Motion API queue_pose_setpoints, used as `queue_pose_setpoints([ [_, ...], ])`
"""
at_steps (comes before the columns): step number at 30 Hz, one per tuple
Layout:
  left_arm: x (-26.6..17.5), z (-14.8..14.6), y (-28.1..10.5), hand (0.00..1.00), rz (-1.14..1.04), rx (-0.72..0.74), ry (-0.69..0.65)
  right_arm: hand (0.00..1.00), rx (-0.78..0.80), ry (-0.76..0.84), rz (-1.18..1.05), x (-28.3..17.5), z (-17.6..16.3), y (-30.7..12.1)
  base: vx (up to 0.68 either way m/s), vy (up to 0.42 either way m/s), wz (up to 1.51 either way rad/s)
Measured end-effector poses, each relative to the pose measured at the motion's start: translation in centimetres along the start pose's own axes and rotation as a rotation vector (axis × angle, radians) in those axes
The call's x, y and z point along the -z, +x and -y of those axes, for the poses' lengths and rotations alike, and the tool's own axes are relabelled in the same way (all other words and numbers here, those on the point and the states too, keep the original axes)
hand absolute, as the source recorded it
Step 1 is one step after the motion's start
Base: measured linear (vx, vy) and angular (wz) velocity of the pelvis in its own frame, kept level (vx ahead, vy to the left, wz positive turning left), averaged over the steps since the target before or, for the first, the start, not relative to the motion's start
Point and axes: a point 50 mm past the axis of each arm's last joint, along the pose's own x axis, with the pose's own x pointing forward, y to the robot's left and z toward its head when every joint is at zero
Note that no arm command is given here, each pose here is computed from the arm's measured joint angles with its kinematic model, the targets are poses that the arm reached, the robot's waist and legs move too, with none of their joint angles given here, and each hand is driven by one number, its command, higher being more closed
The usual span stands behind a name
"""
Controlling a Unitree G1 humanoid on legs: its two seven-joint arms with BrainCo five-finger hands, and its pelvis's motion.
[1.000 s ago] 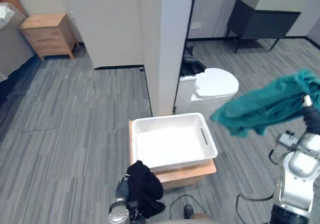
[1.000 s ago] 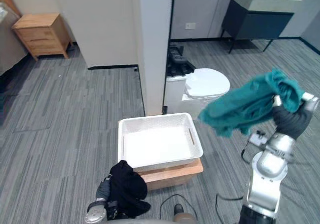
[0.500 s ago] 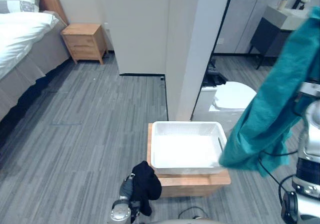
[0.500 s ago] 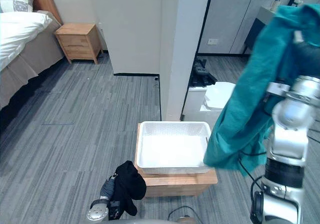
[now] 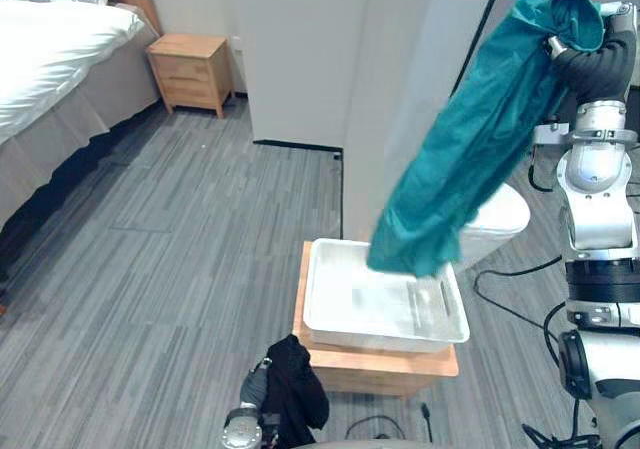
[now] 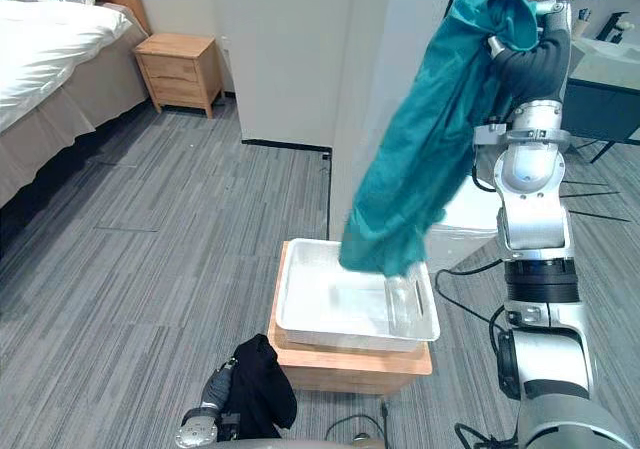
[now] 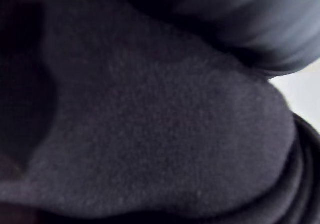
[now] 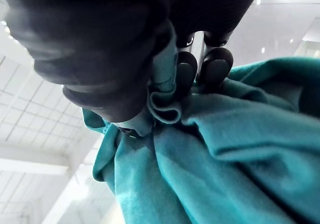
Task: Tidy the bed and pick cloth on bed and put in laundry
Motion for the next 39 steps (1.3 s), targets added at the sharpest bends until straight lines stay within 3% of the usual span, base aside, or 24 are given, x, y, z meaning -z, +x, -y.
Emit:
queue_pose_setpoints([
  [3,-0.4,0.1,0.2,1.0,0.011,0.002,0.002,1.0,-0.015,0.002,0.028,-0.5,0.1,-1.1,-0.09,-0.056,-0.05],
  [8,-0.8,0.9,0.3,1.0,0.023,0.016,-0.009,1.0,-0.191,0.03,-0.127,1.7,-0.9,-10.7,-0.09,-0.052,0.04],
  [12,-1.2,1.3,0.3,1.0,0.04,0.028,0.006,1.0,-0.254,0.092,-0.225,2.2,-1.7,-14.3,-0.05,0.009,-0.15],
  [16,-1.4,1.2,0.3,1.0,0.048,0.044,0.015,1.0,-0.325,0.139,-0.211,1.7,-3.2,-14.7,-0.01,0.03,-0.07],
  [22,-2.1,1.3,0.4,1.0,0.081,0.064,0.053,1.0,-0.574,0.295,-0.107,-0.8,-11.1,-13.7,0.0,0.015,-0.08],
  [28,-6.3,2.2,1.4,1.0,0.219,0.077,0.064,1.0,-0.771,0.246,-0.087,-1.5,-18.2,-11.7,-0.05,-0.002,0.09],
  [34,-8.4,1.7,1.8,1.0,0.303,0.054,0.087,1.0,-0.795,0.063,-0.165,0.8,-19.8,-9.9,-0.04,-0.016,0.26],
  [39,-10.0,1.8,2.0,1.0,0.356,0.055,0.118,1.0,-0.693,-0.019,-0.306,4.1,-18.2,-8.5,0.0,-0.011,0.1],
])
